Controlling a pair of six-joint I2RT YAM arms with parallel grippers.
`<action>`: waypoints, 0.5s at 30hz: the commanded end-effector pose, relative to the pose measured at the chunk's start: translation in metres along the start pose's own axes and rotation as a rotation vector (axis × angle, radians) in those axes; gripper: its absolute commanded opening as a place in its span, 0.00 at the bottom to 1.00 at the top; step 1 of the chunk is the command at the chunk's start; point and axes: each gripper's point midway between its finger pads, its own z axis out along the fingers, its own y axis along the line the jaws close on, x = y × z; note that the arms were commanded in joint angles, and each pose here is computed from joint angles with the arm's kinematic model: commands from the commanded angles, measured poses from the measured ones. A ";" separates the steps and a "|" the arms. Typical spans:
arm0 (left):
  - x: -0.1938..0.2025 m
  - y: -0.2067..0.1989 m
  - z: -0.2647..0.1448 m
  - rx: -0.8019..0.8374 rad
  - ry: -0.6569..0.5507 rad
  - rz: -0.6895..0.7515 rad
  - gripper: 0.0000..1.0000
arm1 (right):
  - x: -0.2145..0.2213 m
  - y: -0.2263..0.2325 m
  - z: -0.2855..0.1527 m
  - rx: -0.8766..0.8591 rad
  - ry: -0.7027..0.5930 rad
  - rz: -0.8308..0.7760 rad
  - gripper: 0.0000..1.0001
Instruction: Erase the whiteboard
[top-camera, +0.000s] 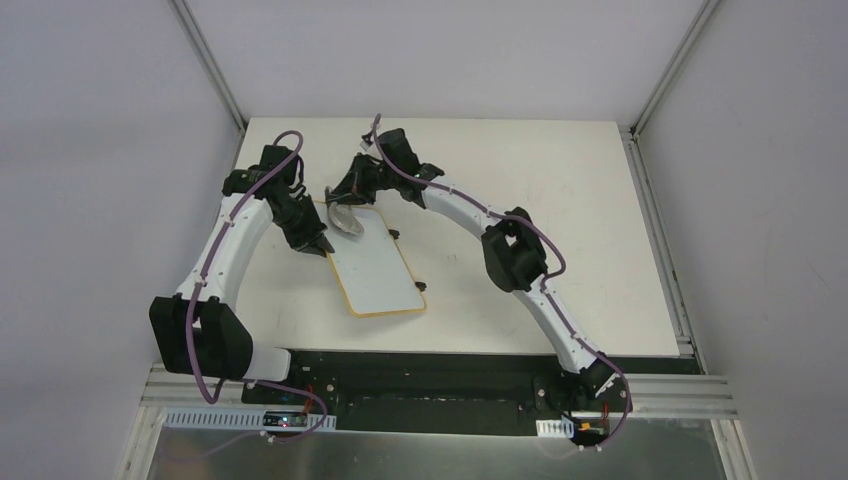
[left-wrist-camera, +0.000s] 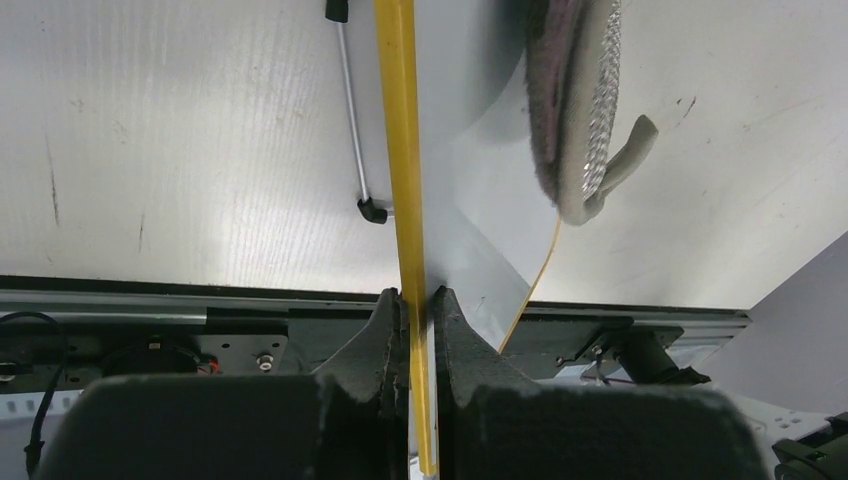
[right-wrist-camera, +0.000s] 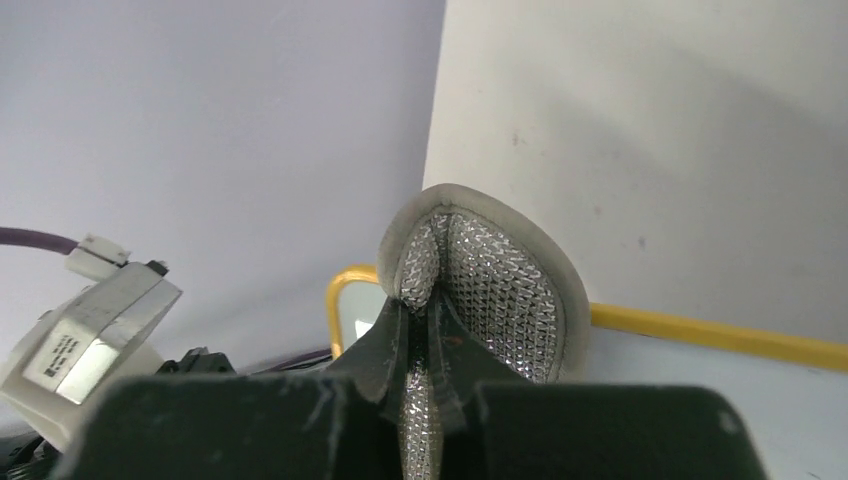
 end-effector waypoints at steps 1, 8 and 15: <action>0.024 0.011 0.024 -0.059 0.137 0.040 0.00 | 0.057 0.032 0.039 -0.068 0.085 -0.069 0.00; 0.024 0.014 0.023 -0.071 0.135 0.046 0.00 | 0.030 -0.056 0.016 0.108 0.037 0.034 0.00; 0.025 0.013 0.024 -0.070 0.138 0.046 0.00 | 0.014 -0.133 -0.009 0.286 0.030 0.050 0.00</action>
